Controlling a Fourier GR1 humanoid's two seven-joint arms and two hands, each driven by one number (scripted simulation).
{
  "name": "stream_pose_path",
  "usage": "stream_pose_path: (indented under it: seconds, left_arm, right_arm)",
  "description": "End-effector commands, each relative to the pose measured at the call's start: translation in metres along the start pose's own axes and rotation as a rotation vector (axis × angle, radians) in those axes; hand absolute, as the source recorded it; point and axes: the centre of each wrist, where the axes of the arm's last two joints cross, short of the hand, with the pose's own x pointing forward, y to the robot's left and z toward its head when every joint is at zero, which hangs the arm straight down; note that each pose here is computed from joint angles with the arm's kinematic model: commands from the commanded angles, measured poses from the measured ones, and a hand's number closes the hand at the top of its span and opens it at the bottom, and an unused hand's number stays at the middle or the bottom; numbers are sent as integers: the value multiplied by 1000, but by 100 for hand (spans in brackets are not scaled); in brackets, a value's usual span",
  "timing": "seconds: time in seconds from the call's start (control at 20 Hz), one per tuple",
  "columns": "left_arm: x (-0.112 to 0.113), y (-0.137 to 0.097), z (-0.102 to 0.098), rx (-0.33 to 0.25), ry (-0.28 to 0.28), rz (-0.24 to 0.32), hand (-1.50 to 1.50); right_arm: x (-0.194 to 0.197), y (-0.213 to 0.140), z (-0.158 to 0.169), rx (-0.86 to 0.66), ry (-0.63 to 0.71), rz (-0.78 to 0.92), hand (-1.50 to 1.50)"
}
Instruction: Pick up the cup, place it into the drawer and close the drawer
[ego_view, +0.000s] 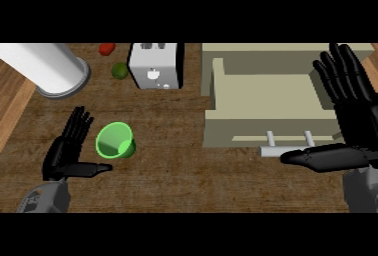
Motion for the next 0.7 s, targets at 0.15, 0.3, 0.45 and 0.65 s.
stream_pose_path:
  seconds: [0.15,0.3,0.45,0.65]
  left_arm:
    - [-46,8,13,27,29,-33,-150]
    - [-46,20,1,33,15,-3,-150]
    - [-58,22,14,34,19,-25,-150]
    - [-65,-1,4,37,-14,-18,-150]
  right_arm:
    - [5,-2,24,16,-3,-5,-150]
    - [-7,11,0,13,-3,16,-150]
    - [2,9,-1,20,12,13,-150]
    - [8,0,-9,26,-18,-4,-150]
